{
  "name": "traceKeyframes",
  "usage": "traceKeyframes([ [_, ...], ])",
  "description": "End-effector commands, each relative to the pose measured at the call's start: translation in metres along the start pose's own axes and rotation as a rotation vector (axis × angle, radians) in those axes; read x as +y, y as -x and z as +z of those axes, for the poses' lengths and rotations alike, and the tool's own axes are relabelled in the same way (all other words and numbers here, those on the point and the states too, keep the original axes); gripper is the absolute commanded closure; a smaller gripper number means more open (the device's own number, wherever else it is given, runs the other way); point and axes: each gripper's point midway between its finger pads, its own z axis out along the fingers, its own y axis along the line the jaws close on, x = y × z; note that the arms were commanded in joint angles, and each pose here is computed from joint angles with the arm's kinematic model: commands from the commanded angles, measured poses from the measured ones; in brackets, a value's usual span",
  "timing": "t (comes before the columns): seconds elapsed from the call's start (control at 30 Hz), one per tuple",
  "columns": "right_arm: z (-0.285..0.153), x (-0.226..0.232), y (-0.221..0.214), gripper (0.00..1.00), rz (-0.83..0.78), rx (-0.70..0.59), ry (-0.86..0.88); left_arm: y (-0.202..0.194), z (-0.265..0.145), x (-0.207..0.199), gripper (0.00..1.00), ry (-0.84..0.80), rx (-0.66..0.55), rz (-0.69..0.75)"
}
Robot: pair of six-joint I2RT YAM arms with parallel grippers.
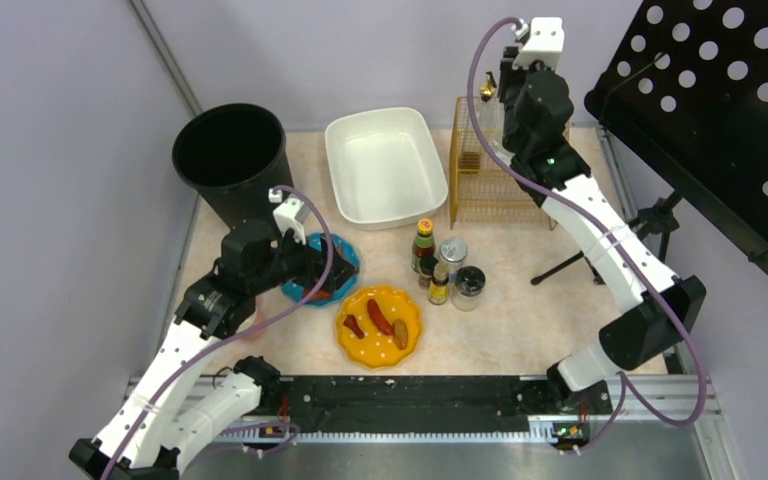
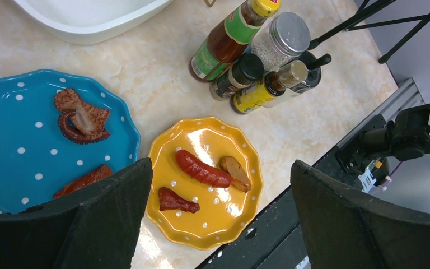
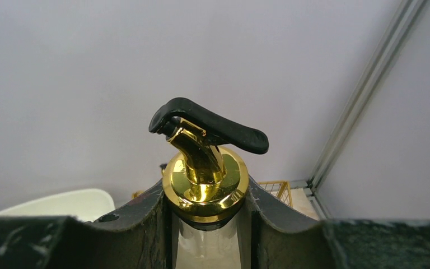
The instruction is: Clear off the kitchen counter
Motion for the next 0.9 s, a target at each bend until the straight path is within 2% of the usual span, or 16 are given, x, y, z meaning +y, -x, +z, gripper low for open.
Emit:
traceKeyframes([
  [0.0,0.011,-0.033,0.08,1.0,0.151,-0.201,-0.108,0.006,0.003,-0.004,0.03,-0.026,-0.021,0.019],
  [0.4,0.061,-0.052,0.084,1.0,0.156,-0.253,-0.227,0.005,0.004,-0.002,0.03,-0.021,-0.019,0.021],
  [0.87,0.113,-0.066,0.042,1.0,0.182,-0.246,-0.309,0.004,0.005,0.0,0.03,-0.011,-0.016,0.023],
])
